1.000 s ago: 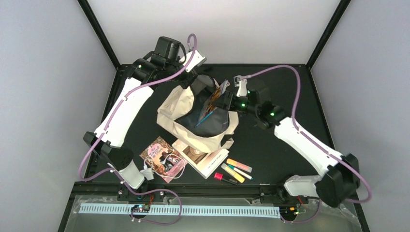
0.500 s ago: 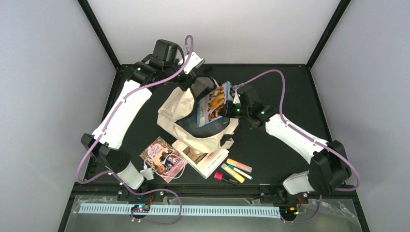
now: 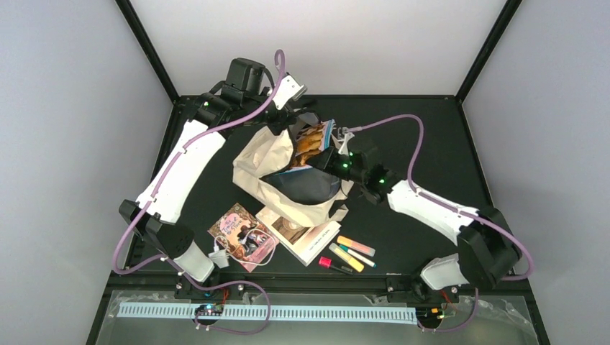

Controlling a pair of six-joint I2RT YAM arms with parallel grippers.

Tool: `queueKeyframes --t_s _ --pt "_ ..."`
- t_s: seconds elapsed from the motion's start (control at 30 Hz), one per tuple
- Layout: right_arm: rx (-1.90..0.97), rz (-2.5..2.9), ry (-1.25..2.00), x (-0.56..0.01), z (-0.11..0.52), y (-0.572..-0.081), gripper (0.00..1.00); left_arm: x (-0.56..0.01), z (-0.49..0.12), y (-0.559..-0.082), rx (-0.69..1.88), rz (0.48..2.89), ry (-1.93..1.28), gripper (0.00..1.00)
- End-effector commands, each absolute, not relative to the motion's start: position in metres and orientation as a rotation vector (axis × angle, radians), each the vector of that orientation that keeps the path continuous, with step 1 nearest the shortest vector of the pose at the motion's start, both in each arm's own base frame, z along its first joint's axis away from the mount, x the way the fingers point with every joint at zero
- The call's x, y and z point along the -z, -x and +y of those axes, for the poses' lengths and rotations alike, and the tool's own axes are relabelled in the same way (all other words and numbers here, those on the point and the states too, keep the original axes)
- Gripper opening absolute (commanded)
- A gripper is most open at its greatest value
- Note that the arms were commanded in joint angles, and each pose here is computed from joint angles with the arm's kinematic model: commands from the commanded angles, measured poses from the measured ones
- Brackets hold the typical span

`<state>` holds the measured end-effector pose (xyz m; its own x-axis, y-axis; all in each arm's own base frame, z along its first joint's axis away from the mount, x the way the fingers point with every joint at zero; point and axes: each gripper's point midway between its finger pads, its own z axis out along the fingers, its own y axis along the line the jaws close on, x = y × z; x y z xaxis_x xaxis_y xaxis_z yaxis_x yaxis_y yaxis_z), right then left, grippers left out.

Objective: Pack the student bag

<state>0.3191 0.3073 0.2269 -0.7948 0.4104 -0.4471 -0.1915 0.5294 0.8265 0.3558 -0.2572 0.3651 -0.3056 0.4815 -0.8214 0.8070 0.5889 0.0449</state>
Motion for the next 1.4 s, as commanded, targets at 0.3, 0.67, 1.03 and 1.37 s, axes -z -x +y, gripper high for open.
queueKeyframes --t_s 0.3,0.67,1.03,1.37 --pt "-1.052 2.174 0.054 -0.25 0.326 -0.321 0.61 -0.396 -0.247 -0.382 0.423 1.874 -0.926 0.02" --pt "-0.798 2.436 0.304 -0.235 0.236 -0.225 0.91 -0.42 -0.171 -0.442 0.1 1.824 -0.726 0.02" --pt "-1.481 2.693 -0.197 -0.122 0.254 -0.15 0.59 -0.389 -0.158 -0.423 0.071 1.879 -0.736 0.02" --pt "-1.412 2.791 -0.249 -0.09 0.282 -0.183 0.52 -0.362 -0.15 -0.41 0.086 1.923 -0.72 0.01"
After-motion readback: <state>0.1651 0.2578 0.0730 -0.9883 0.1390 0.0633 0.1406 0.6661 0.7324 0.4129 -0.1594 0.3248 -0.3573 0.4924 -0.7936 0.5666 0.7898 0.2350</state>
